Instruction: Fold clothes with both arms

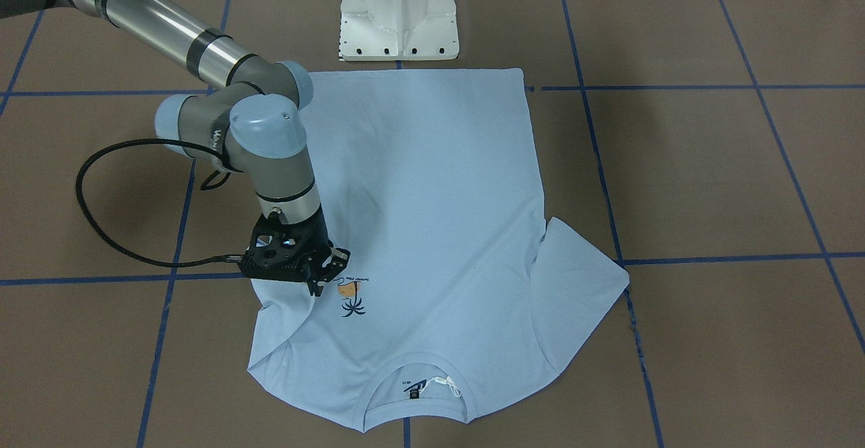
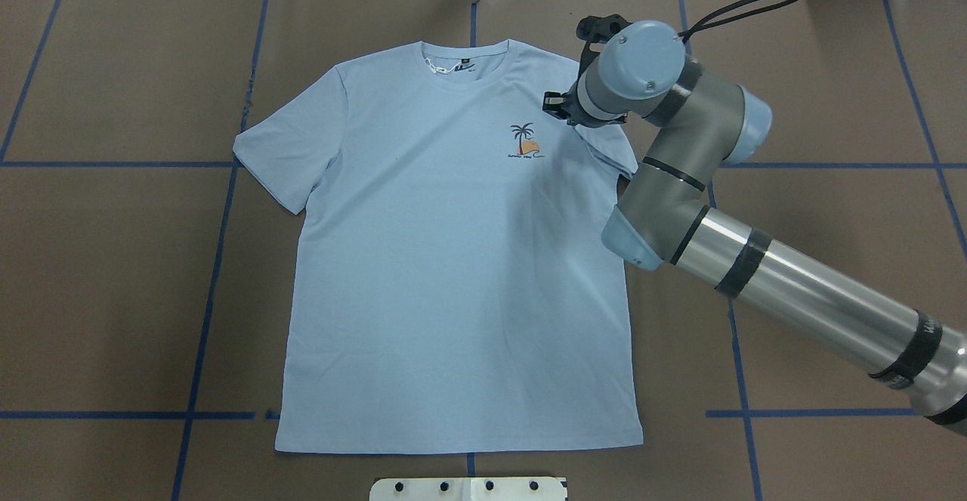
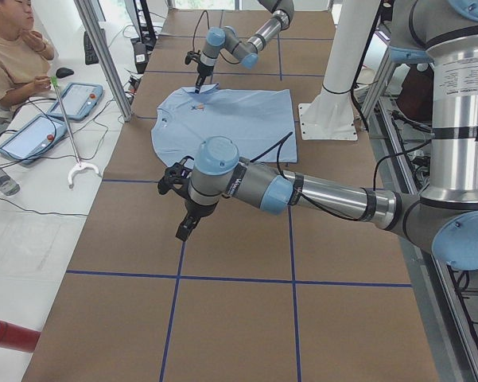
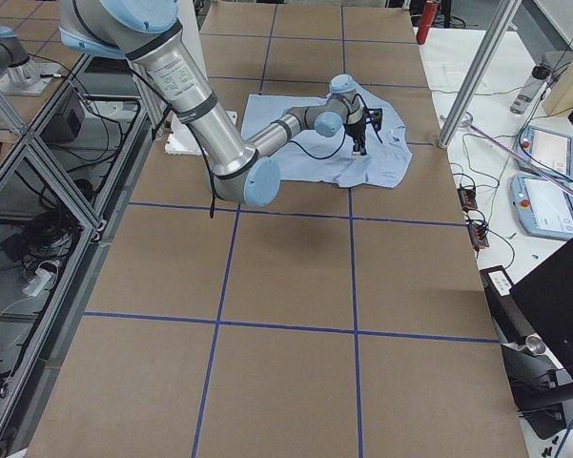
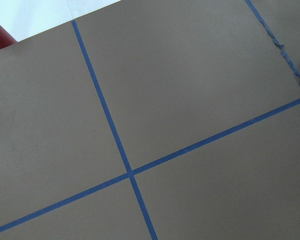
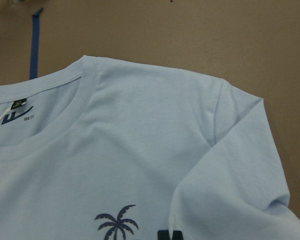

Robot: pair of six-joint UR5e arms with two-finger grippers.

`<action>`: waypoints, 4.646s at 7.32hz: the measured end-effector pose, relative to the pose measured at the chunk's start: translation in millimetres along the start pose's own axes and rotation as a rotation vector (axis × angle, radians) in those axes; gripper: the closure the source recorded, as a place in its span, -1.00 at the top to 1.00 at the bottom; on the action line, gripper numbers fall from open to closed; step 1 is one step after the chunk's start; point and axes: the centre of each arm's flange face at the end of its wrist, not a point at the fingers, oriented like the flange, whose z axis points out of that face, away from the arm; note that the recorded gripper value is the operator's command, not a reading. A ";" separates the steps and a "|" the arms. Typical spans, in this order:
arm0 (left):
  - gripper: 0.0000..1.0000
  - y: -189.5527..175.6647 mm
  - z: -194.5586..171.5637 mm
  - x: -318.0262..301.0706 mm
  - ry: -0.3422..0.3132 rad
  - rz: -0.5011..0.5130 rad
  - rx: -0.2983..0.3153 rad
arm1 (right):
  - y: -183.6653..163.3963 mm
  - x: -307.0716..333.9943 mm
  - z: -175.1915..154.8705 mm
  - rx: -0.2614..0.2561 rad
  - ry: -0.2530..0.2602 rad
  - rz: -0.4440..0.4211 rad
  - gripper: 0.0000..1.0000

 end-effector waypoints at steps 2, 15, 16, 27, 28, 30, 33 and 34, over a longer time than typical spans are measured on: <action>1.00 -0.1 -0.2 0.1 0.000 0.000 0.000 | 0.6 -27.9 12.8 0.026 0.039 0.032 -1.00; 1.00 -38.1 27.4 28.8 0.035 -0.021 0.030 | -139.5 16.7 -60.7 -0.209 0.045 -0.188 1.00; 1.00 -64.5 49.9 46.8 0.060 -0.058 0.010 | -171.2 67.7 -86.3 -0.252 0.026 -0.256 1.00; -0.05 -160.6 313.4 290.2 0.109 -0.438 0.014 | -251.0 334.8 -128.4 -0.316 -0.046 -0.512 1.00; -0.08 -157.4 318.1 297.6 0.111 -0.435 0.005 | -250.7 335.5 -128.0 -0.316 -0.045 -0.512 1.00; -0.08 -155.1 321.1 301.5 0.110 -0.432 0.001 | -250.6 335.5 -127.9 -0.316 -0.045 -0.509 1.00; -0.08 -155.1 324.0 298.3 0.084 -0.433 0.014 | -250.1 333.9 -127.5 -0.316 -0.044 -0.505 1.00; -0.09 -154.6 325.1 297.7 0.080 -0.433 0.014 | -250.2 333.7 -127.6 -0.316 -0.044 -0.505 1.00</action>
